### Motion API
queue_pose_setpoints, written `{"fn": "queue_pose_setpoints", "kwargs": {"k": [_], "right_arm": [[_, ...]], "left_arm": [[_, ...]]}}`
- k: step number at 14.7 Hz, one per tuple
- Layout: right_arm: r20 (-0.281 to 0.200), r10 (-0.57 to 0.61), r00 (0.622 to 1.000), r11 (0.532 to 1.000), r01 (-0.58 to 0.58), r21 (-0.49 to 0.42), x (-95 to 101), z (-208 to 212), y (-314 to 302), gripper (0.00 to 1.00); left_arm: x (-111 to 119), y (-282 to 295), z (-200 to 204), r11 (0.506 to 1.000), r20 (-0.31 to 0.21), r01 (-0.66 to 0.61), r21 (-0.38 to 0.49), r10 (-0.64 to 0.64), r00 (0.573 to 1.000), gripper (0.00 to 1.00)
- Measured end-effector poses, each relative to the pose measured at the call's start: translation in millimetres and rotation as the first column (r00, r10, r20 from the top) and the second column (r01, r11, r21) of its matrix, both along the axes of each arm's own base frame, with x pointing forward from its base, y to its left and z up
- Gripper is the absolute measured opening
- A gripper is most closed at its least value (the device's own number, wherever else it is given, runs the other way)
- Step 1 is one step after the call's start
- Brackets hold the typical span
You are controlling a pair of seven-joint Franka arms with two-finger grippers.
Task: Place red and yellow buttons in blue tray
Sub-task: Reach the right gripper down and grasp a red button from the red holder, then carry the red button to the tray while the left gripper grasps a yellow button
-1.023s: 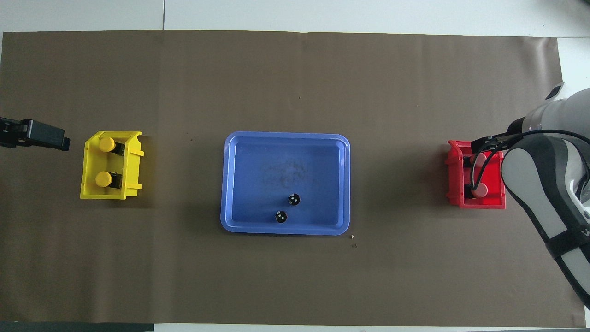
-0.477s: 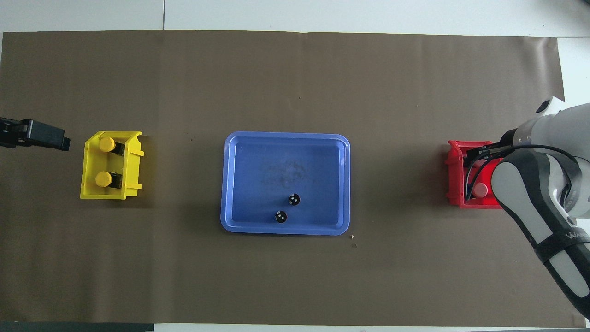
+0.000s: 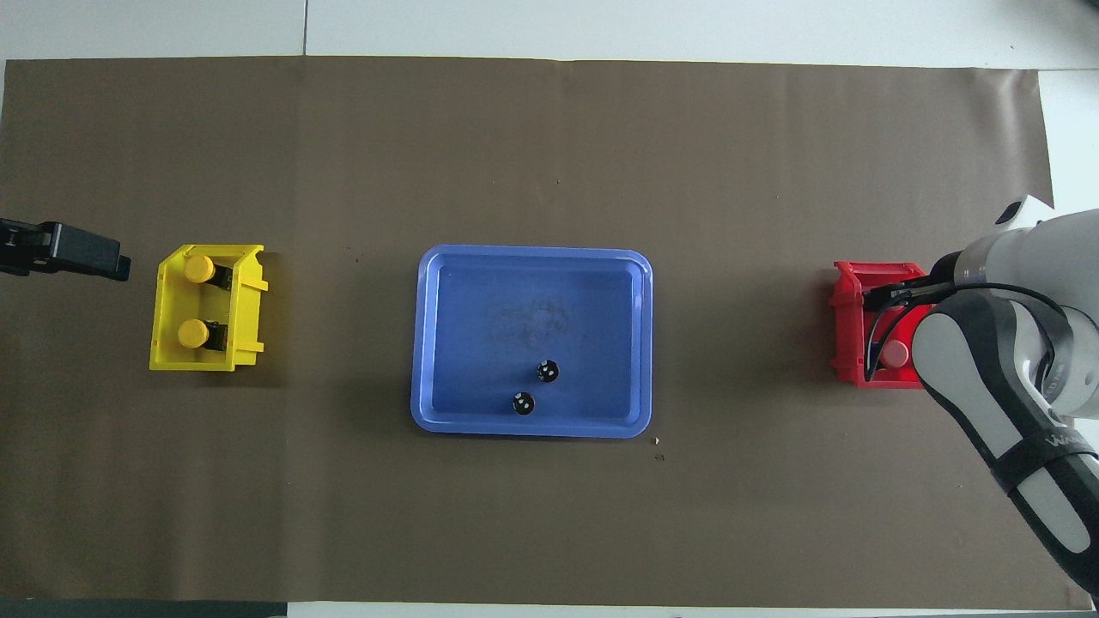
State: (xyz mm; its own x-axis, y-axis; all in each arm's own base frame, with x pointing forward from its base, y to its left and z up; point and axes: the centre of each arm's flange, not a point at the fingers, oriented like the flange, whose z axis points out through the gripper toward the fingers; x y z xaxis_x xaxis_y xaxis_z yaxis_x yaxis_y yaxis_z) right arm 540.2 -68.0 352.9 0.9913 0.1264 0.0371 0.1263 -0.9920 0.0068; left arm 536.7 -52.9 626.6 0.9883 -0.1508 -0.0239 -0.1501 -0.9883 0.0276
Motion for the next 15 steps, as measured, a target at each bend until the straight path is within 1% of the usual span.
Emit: {"fn": "queue_pose_setpoints", "kwargs": {"k": [3, 4, 5, 6, 8, 9, 10, 12, 14, 15], "right_arm": [[-0.002, 0.001, 1.000, 1.000, -0.001, 0.000, -2.1, -3.1, 1.0, 0.61], [-0.004, 0.002, 1.000, 1.000, -0.002, 0.001, -2.8, -3.9, 1.3, 0.61], [-0.006, 0.002, 1.000, 1.000, -0.002, 0.001, -3.5, -4.6, 1.5, 0.56], [-0.006, 0.003, 1.000, 1.000, -0.003, 0.001, -3.7, -4.7, 2.1, 0.42], [-0.009, 0.013, 1.000, 1.000, -0.013, 0.002, -2.0, -1.0, 4.3, 0.41], [-0.029, 0.026, 0.999, 1.000, -0.026, 0.004, 0.7, 6.4, 4.7, 0.41], [-0.055, 0.042, 0.998, 0.999, -0.041, 0.009, 5.7, 20.5, 3.8, 0.41], [-0.095, 0.078, 0.992, 0.997, -0.078, 0.009, 19.3, 66.8, 0.2, 0.41], [-0.122, 0.114, 0.986, 0.993, -0.117, -0.024, 29.1, 121.1, 2.4, 0.41], [-0.131, 0.132, 0.983, 0.990, -0.137, -0.030, 32.2, 145.2, 13.7, 0.41]], "left_arm": [[0.0, 0.0, 0.0, 1.000, 0.000, 0.000, 0.000, 0.000, 1.000, 1.00], [0.0, 0.0, 0.0, 1.000, 0.000, 0.000, 0.000, 0.000, 1.000, 1.00], [0.0, 0.0, 0.0, 1.000, 0.000, 0.000, 0.000, 0.000, 1.000, 1.00], [0.0, 0.0, 0.0, 1.000, 0.000, 0.000, 0.000, 0.000, 1.000, 1.00], [0.0, 0.0, 0.0, 1.000, 0.000, 0.000, 0.000, 0.000, 1.000, 1.00], [0.0, 0.0, 0.0, 1.000, 0.000, 0.000, 0.000, 0.000, 1.000, 1.00], [0.0, 0.0, 0.0, 1.000, 0.000, 0.000, 0.000, 0.000, 1.000, 1.00], [0.0, 0.0, 0.0, 1.000, 0.000, 0.000, 0.000, 0.000, 1.000, 1.00], [0.0, 0.0, 0.0, 1.000, 0.000, 0.000, 0.000, 0.000, 1.000, 1.00], [-0.1, 0.0, 0.1, 1.000, 0.000, 0.000, 0.000, 0.000, 1.000, 1.00]]}}
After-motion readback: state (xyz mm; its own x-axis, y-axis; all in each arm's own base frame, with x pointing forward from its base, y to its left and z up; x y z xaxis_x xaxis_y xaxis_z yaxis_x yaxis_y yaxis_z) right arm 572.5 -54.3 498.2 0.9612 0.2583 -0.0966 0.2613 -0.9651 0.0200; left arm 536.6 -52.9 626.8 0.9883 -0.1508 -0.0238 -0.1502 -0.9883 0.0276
